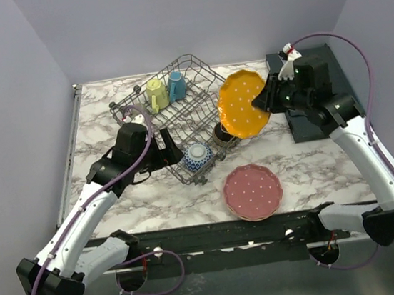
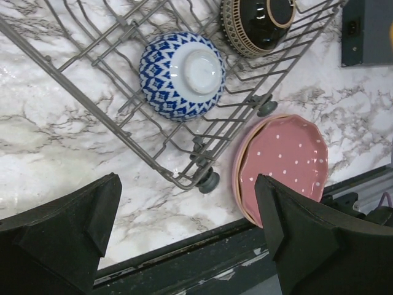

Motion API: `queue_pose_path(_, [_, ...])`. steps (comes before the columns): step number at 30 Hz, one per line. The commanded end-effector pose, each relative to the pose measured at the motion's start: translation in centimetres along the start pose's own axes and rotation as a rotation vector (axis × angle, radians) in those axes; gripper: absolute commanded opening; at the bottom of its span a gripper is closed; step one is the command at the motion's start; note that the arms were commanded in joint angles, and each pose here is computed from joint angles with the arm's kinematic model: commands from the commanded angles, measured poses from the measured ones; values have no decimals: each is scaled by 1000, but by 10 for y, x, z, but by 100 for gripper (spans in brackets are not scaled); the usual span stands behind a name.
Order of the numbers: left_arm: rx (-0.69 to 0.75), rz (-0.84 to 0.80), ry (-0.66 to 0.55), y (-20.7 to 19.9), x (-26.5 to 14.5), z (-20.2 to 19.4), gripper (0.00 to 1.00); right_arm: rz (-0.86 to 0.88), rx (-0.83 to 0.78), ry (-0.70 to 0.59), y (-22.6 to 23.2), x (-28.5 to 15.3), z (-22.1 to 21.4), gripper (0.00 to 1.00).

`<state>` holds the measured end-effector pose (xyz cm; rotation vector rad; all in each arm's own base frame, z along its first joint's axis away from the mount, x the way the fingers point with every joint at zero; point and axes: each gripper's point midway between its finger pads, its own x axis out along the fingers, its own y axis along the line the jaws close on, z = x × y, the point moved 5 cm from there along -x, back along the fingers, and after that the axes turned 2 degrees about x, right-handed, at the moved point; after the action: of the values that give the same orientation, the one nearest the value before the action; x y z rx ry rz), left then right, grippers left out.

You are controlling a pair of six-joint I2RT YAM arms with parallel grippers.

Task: Load the mixed dishes into the dish rack
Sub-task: Insert the plate into the dish rack.

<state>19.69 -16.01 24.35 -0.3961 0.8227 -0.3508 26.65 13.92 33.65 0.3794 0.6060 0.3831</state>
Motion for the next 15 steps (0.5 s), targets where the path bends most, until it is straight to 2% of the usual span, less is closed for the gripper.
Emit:
queue_pose_path(1, [12,-24,20,14,-5,-1,99,37,-148,-182,18,13,59,0])
queue_pose_path(9, [12,63,-26,45,4,-7,99,16,-311,-233,16,66,96,0])
queue_pose_path(15, [14,43,-92,46,-1,-7,99,8,-410,-312,14,92,113,0])
